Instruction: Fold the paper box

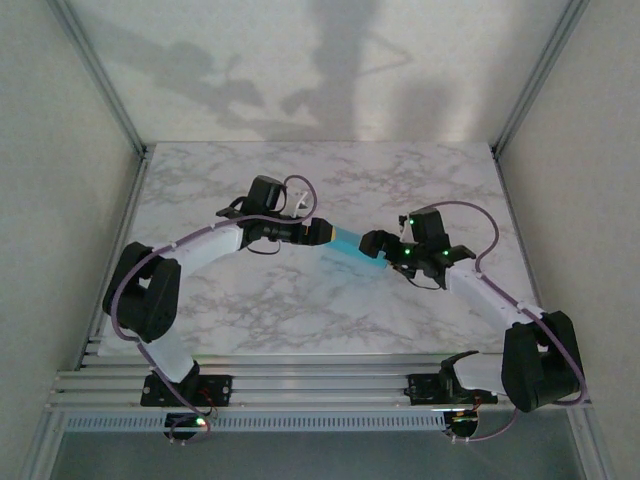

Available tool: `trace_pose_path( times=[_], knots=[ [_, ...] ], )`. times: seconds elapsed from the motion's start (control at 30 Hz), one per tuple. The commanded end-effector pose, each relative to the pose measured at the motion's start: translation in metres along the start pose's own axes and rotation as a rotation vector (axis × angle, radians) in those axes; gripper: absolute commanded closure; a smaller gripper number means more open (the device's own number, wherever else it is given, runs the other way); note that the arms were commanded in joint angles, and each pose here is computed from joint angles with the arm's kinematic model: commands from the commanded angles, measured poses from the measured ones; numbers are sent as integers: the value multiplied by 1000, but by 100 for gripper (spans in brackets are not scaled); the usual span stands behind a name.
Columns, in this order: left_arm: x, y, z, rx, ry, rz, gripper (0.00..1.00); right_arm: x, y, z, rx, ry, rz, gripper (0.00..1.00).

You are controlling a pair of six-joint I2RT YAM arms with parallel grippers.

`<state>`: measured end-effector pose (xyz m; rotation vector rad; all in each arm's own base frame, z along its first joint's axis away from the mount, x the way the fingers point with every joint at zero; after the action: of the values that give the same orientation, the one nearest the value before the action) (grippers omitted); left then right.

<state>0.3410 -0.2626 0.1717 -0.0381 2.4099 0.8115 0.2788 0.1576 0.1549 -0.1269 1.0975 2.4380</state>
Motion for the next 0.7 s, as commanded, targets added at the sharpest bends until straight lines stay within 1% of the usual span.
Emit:
trace_pose_path(
  times=[0.0,0.2,0.47,0.67],
  knots=[
    [-2,-2,-18,65,-4,8,1,-10,12,20,-70,45,-3,1],
    [-11,0,-21,54,2,-11,1,-26,18,25,-79,41,-17,1],
    [-25,-1,-18,24,29,-38,1,-38,13,28,-73,40,-6,1],
    [-35,2,-18,16,39,-65,1,-44,8,22,-55,30,-5,1]
  ],
)
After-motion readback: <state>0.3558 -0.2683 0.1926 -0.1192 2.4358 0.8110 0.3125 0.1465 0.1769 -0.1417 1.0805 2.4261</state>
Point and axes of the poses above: each hand's point on the last joint's axis, 136 mm out from that joint toward the fingers, its own y axis back along the fingers, its own z axis along the line the jaws close on, x = y × z, the point moved 4 cm from there along y, back along the fingers, and after that the axes turned 6 degrees about -y, right-handed, at the moved point
